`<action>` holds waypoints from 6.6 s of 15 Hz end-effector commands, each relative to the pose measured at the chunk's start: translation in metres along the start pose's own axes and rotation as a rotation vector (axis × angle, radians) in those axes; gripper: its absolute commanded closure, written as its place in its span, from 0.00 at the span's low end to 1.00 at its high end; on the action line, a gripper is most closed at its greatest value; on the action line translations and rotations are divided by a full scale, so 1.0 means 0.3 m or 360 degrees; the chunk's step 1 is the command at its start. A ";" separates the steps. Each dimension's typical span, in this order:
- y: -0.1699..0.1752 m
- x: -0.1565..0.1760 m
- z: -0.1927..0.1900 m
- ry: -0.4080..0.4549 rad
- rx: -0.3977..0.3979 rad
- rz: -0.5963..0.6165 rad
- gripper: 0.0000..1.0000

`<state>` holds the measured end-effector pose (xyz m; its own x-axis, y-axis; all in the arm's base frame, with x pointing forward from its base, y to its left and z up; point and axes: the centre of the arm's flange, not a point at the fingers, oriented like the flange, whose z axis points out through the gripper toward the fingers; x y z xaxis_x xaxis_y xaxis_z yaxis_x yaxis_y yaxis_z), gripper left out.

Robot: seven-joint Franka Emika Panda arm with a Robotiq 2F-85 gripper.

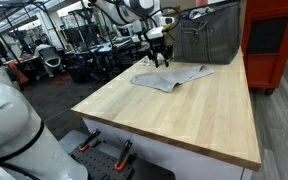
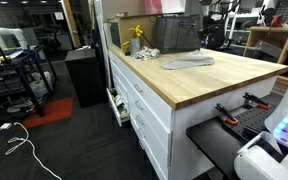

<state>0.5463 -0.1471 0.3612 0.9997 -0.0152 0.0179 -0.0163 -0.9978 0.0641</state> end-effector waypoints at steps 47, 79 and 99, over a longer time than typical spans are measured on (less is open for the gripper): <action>0.008 0.279 0.351 -0.0134 -0.0072 -0.0122 1.00; 0.209 0.143 0.673 -0.0918 -0.0082 0.0066 1.00; 0.472 -0.210 0.508 -0.0494 0.0266 0.0453 1.00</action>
<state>0.5247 -0.2964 0.2286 0.8864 -0.2544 -0.3867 -0.2831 -0.9589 -0.0179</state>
